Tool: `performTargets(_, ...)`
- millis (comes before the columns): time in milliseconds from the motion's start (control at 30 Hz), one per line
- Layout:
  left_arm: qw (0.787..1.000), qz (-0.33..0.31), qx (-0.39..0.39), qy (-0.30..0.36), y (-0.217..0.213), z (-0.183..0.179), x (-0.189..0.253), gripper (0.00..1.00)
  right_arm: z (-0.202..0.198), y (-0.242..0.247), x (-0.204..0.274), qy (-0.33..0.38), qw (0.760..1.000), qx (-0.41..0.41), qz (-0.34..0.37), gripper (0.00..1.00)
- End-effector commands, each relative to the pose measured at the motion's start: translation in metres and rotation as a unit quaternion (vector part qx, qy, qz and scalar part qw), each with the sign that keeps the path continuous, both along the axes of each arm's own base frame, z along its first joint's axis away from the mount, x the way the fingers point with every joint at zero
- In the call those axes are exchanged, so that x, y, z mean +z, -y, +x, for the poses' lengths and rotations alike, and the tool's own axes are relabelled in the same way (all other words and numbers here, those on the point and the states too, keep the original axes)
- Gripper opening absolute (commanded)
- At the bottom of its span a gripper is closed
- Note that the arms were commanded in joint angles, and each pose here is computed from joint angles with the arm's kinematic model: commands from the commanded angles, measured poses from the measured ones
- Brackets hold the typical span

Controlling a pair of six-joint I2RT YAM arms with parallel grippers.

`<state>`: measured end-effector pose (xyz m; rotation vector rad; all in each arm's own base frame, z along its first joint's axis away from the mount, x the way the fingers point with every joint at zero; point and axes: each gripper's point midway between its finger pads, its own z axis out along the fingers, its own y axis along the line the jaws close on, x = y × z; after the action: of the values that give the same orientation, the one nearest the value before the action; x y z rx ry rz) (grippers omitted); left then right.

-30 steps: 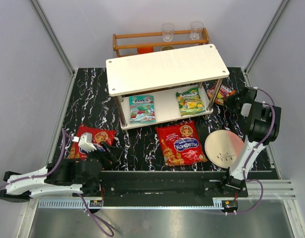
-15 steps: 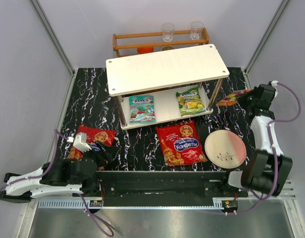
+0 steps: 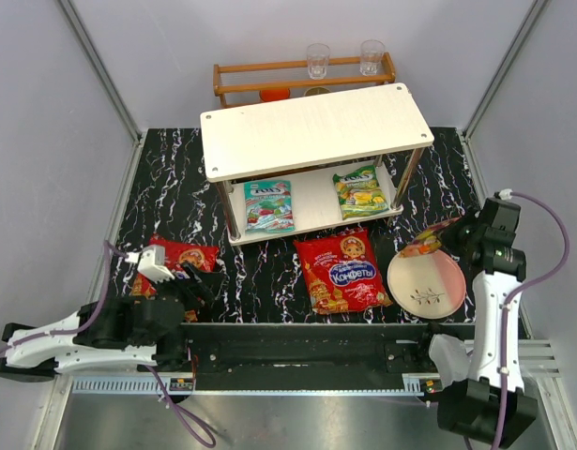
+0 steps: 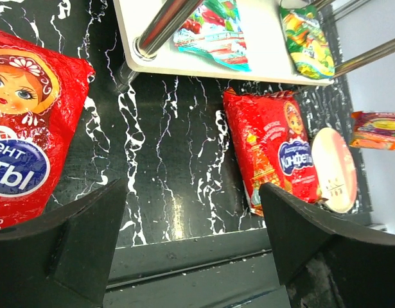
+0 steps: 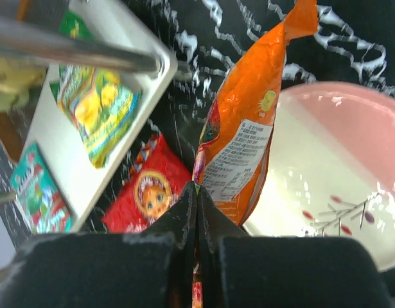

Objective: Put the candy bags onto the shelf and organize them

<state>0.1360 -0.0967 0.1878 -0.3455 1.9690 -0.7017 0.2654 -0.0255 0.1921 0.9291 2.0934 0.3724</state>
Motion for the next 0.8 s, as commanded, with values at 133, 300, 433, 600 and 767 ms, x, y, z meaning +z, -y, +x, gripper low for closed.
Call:
performTargets(133,1.0,0.011,-0.027,0.003,0.033,0.0,0.001,0.88,-0.037,-0.081,-0.01,-0.029,0.991,0.131,-0.025,0.0)
performTargets(300,0.999,0.019,-0.043,0.004,0.043,-0.002,0.003,0.88,-0.04,-0.122,0.001,-0.009,0.986,0.167,-0.023,0.0)
performTargets(433,0.999,0.018,-0.039,0.002,0.044,-0.001,0.002,0.88,-0.047,-0.168,0.019,0.036,0.968,0.249,0.01,0.0)
performTargets(600,0.999,0.008,-0.035,0.0,0.044,-0.001,-0.002,0.88,-0.053,-0.227,0.025,0.094,0.926,0.365,0.036,0.0)
performTargets(767,0.999,0.006,-0.036,-0.005,0.045,-0.002,-0.005,0.88,-0.05,-0.262,0.005,0.112,0.898,0.425,0.032,0.0)
